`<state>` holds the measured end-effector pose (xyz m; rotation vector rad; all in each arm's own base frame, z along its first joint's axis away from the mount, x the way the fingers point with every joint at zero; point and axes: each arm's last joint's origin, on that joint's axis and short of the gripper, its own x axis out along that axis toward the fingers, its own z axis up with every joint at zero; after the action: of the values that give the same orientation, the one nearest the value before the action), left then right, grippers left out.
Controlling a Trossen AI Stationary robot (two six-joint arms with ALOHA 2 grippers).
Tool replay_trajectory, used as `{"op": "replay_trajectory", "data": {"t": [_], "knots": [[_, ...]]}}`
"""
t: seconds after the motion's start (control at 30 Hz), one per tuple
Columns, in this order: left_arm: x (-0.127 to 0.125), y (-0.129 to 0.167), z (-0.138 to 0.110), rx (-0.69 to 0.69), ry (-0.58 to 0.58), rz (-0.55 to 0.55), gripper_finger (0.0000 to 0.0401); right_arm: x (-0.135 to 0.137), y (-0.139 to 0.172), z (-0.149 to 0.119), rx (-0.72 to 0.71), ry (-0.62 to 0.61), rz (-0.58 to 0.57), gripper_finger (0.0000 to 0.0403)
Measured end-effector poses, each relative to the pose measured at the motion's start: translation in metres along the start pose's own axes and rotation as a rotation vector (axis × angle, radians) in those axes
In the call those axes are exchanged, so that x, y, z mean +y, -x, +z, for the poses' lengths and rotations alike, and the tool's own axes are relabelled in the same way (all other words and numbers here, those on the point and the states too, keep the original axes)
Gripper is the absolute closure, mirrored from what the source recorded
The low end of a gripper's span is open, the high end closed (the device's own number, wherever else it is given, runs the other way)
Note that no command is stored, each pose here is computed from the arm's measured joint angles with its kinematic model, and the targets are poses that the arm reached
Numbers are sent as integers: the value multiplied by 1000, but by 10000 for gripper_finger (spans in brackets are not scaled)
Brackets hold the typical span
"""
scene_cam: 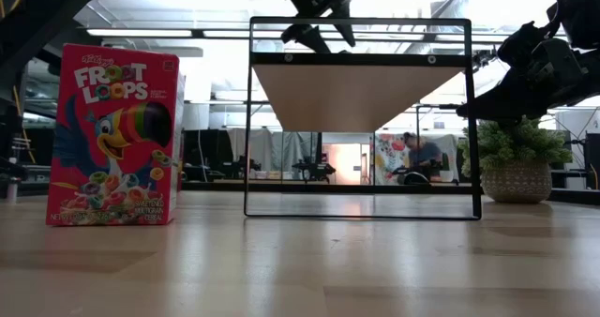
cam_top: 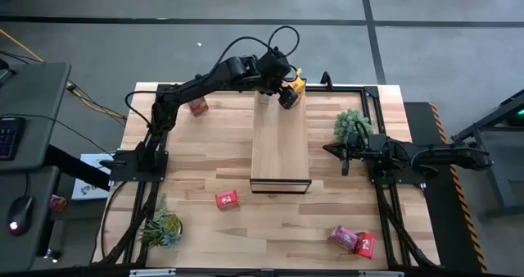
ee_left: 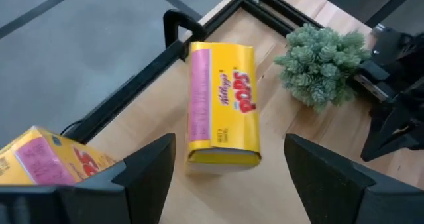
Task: Stack cereal on shelf
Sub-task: Align the yellow cereal box with the other yellow cereal box on the shelf
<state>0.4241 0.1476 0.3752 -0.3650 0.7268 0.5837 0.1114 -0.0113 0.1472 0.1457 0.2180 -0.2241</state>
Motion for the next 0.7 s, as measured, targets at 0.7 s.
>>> {"op": "replay_trajectory", "data": {"t": [0.7], "knots": [[19,30,20,-131,80,-64,128,0,0,0,0,0,0,402]]}}
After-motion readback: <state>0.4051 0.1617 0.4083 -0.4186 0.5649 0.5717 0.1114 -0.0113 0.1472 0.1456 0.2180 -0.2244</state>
